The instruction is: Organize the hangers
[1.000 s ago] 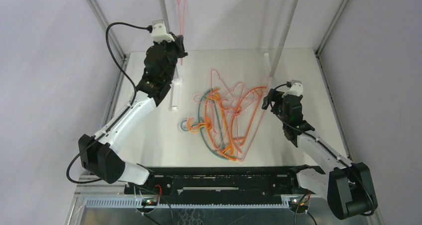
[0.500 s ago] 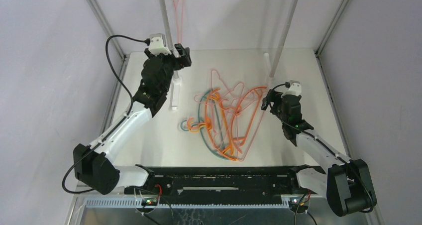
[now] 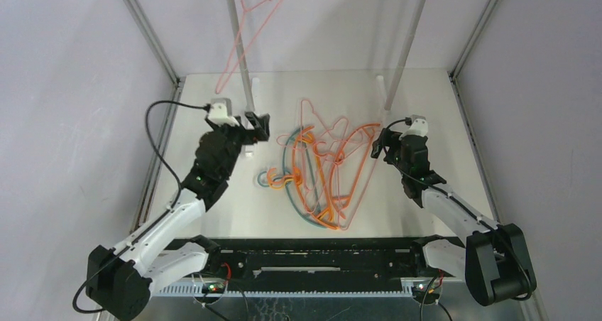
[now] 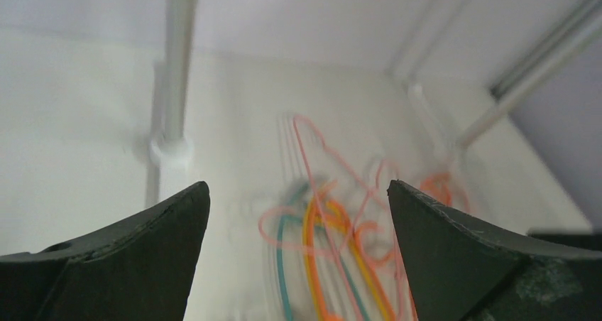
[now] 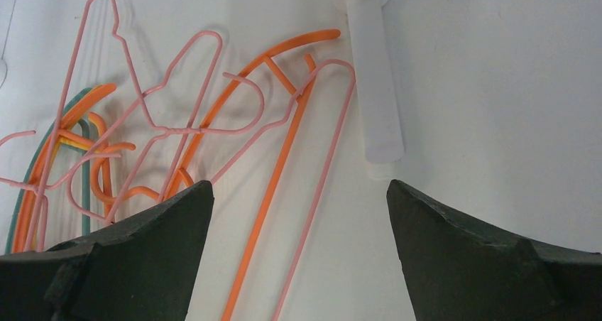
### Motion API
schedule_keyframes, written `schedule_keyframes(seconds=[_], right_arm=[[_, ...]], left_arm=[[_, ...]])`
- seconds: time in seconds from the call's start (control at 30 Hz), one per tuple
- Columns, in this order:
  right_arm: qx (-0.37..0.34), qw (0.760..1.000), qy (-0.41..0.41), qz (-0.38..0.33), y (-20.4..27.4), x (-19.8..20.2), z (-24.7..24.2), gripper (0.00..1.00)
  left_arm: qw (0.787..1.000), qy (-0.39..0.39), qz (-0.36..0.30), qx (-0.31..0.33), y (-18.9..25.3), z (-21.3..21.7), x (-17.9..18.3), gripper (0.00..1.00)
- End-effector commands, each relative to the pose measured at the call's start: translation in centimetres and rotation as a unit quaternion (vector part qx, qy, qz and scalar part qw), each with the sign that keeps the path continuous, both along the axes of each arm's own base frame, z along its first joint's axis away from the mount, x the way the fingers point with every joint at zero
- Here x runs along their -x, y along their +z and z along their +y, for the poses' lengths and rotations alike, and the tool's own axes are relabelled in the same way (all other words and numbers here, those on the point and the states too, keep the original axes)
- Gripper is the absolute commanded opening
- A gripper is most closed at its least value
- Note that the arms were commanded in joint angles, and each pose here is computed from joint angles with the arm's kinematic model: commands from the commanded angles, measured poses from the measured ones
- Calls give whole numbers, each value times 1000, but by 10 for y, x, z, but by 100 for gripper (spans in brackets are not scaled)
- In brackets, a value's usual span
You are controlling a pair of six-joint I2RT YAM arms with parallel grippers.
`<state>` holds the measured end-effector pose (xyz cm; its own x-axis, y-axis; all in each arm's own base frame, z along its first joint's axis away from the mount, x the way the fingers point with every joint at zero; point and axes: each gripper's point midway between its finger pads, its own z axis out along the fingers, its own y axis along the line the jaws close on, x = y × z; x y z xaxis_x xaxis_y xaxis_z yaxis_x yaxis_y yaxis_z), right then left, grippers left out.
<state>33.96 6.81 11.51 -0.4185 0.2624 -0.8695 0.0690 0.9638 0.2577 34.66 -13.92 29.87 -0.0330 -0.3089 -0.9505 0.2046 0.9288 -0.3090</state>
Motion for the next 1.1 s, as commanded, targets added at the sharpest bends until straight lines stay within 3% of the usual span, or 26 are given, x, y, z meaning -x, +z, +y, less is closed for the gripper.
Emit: schedule_keyframes(seconds=[0.0, 0.13, 0.3, 0.57, 0.7, 1.07], right_arm=[[-21, 999, -2, -31, 22, -13, 4, 100], [-23, 999, 4, -31, 23, -13, 6, 100], [-20, 999, 8, -25, 21, -14, 7, 100], [-14, 1000, 0, -27, 24, -12, 3, 100], [-14, 1000, -2, -28, 24, -13, 2, 100], [-18, 1000, -4, -25, 23, -12, 1, 100]], left_arm=[[996, -41, 74, -10, -75, -30, 25, 99], [988, -88, 118, -53, -120, -70, 57, 93], [977, -140, 126, -103, -133, -121, 79, 87], [958, -196, 136, -159, -153, -178, 76, 64], [947, -206, 145, -200, -169, -191, 73, 58], [929, -173, 169, -280, -214, -203, 46, 59]])
